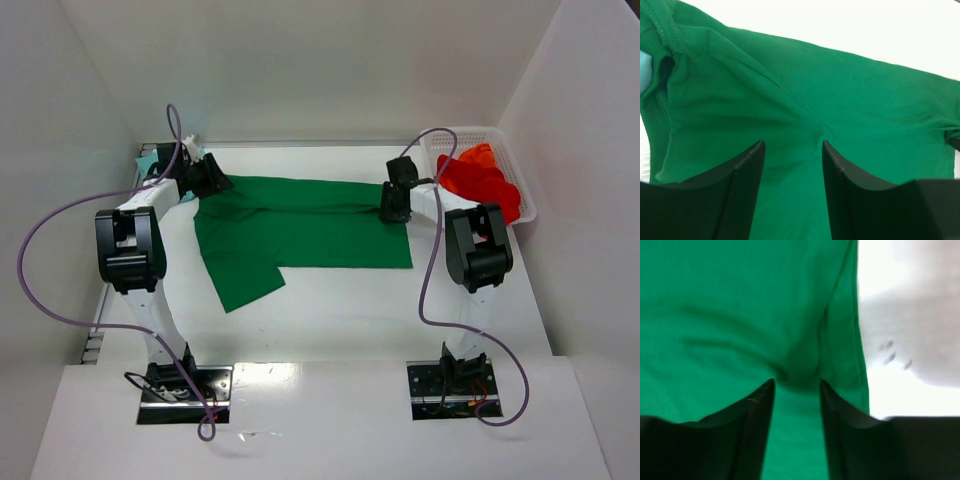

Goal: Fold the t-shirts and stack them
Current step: Fold the flattened tshirt in 1/3 of the way

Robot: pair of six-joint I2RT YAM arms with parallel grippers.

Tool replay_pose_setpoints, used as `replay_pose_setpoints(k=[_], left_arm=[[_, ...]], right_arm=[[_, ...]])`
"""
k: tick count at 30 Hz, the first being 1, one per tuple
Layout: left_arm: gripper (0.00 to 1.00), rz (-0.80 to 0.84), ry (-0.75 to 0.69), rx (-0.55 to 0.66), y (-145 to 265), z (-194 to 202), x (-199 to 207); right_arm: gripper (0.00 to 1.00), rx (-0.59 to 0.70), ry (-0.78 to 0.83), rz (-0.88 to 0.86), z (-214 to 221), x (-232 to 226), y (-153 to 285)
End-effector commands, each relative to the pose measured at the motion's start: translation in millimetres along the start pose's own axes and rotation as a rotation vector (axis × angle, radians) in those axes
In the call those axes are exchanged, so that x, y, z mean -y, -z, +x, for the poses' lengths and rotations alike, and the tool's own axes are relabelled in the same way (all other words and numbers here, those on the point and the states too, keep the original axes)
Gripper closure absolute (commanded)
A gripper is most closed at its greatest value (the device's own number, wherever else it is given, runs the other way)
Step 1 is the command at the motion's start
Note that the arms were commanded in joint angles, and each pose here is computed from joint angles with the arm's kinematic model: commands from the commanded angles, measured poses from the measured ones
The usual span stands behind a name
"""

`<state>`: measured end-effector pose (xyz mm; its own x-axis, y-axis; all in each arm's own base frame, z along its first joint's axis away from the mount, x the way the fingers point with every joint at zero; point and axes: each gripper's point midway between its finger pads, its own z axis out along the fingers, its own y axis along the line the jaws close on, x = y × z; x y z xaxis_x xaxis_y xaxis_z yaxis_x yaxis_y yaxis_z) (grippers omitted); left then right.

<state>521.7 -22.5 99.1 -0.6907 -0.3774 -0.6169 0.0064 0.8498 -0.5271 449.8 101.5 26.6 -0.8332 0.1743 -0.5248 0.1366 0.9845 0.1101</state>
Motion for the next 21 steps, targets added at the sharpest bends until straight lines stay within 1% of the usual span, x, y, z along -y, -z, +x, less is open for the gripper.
replay_pose_setpoints(k=[1, 3, 7, 8, 11, 16, 21], left_arm=[[0.46, 0.02, -0.008, -0.004, -9, 0, -4], [0.49, 0.02, -0.008, -0.005, -9, 0, -4], [0.49, 0.017, -0.003, -0.014, -12, 4, -6], [0.49, 0.017, -0.003, -0.014, -12, 4, -6], [0.5, 0.012, -0.003, -0.029, -14, 9, -10], [0.56, 0.01, 0.001, -0.037, -16, 12, -12], [0.57, 0.008, 0.004, -0.042, -16, 13, -12]], right_arm=[[0.61, 0.049, 0.019, 0.047, -17, 1, -6], [0.68, 0.068, 0.005, 0.066, -21, 4, -6], [0.75, 0.103, 0.0, 0.074, -32, 4, -2], [0.8, 0.107, 0.008, 0.085, -34, 5, -5], [0.84, 0.089, 0.013, 0.117, -33, 10, -5], [0.84, 0.124, 0.026, 0.173, -45, 19, 2], [0.81, 0.147, 0.056, 0.23, -54, 28, 9]])
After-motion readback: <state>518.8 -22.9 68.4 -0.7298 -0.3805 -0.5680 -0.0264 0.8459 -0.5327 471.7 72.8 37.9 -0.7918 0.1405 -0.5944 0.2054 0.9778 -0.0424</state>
